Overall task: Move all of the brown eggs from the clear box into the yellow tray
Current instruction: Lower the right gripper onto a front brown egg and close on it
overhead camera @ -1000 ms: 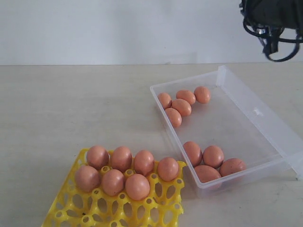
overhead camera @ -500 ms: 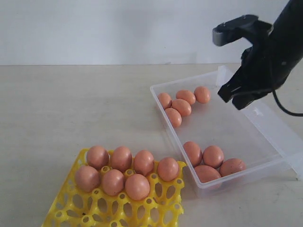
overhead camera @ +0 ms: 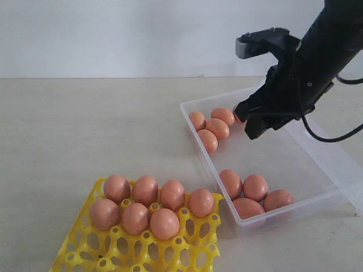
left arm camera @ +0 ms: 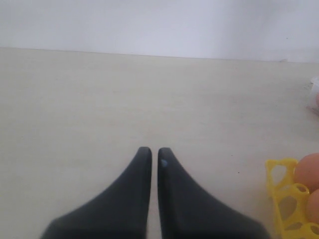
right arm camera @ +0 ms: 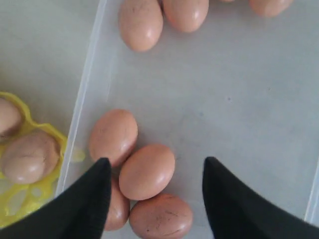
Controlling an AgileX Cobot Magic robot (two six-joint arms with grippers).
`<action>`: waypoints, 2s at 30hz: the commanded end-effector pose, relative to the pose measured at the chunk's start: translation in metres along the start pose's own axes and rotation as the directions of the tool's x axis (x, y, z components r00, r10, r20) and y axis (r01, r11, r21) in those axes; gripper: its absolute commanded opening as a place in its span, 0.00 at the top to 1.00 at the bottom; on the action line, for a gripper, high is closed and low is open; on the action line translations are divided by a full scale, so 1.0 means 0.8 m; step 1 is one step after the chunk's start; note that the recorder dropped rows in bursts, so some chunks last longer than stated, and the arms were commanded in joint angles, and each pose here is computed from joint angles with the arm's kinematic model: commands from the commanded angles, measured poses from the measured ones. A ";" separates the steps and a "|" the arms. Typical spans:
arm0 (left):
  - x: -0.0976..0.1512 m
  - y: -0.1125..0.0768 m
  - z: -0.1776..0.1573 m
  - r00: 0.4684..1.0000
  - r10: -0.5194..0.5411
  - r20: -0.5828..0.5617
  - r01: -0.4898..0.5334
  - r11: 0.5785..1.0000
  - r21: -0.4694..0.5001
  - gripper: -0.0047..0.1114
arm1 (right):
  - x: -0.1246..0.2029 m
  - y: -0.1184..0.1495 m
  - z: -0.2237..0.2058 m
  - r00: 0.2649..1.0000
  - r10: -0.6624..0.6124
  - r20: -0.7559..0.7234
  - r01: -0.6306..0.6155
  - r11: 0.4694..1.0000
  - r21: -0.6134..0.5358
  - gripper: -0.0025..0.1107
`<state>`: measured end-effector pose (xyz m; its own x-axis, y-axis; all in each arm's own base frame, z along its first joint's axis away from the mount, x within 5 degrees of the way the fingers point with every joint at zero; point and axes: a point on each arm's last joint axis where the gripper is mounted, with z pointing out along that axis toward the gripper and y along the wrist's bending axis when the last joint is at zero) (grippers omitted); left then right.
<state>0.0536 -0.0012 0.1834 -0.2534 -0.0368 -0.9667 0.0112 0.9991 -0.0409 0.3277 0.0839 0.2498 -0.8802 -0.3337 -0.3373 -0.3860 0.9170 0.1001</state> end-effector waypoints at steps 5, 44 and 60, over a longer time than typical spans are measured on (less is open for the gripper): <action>0.001 0.000 0.000 1.000 0.004 0.005 -0.004 1.000 0.001 0.92 | 0.009 -0.005 0.053 0.962 0.195 -0.189 -0.199 0.980 -0.004 0.49; 0.001 0.000 0.000 1.000 0.004 0.005 -0.004 1.000 0.001 0.92 | 0.018 -0.020 0.145 0.932 0.215 -0.293 -0.220 0.975 0.017 0.98; 0.001 0.000 0.000 1.000 0.004 0.005 -0.004 1.000 0.001 0.92 | -0.003 -0.019 0.091 0.982 0.190 -0.001 -0.190 0.981 0.033 0.98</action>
<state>0.0536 -0.0012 0.1834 -0.2534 -0.0368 -0.9667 0.0112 0.9991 -0.0409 0.3594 0.0882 0.1652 -0.9573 -0.1827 -0.2242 -0.2149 0.9681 0.1286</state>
